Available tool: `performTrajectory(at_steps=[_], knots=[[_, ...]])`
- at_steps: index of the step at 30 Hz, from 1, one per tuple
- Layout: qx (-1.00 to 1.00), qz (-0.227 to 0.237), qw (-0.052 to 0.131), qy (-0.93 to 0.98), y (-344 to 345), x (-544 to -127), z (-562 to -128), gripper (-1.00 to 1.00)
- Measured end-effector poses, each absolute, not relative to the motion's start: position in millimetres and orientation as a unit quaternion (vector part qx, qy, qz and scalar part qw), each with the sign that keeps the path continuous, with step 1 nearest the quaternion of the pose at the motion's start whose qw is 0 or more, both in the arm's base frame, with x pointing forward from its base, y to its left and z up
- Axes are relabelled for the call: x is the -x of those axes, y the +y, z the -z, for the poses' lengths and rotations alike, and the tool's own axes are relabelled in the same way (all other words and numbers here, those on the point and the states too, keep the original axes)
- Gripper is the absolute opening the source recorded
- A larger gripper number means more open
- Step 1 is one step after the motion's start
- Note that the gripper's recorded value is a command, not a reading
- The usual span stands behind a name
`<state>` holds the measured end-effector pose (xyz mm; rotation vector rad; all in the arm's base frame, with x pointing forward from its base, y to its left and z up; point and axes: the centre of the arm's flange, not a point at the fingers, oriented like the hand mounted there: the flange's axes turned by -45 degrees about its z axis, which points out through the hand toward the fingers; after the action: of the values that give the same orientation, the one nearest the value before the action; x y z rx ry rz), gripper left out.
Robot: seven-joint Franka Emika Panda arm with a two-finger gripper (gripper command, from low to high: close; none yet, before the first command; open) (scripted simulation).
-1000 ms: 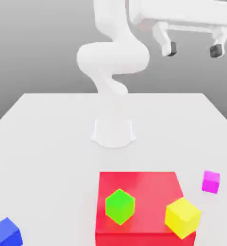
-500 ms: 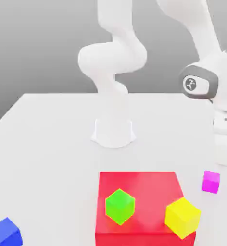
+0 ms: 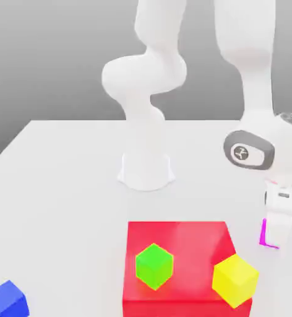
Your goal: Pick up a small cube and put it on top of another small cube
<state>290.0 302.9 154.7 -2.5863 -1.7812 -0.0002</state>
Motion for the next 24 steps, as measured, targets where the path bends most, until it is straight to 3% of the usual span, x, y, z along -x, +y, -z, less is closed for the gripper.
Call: performTrajectory(at_steps=[5, 14, 19, 24], knots=[[0.810, 0.004, 0.005, -0.587, 309.5, -305.3, -192.2, -1.00], [0.814, 0.028, 0.030, -0.579, 262.4, -464.1, -216.4, -1.00], [0.863, 0.036, 0.035, -0.503, 155.5, -552.9, -225.9, -1.00], [0.933, 0.024, 0.026, -0.359, 31.3, -578.1, -227.1, -1.00]])
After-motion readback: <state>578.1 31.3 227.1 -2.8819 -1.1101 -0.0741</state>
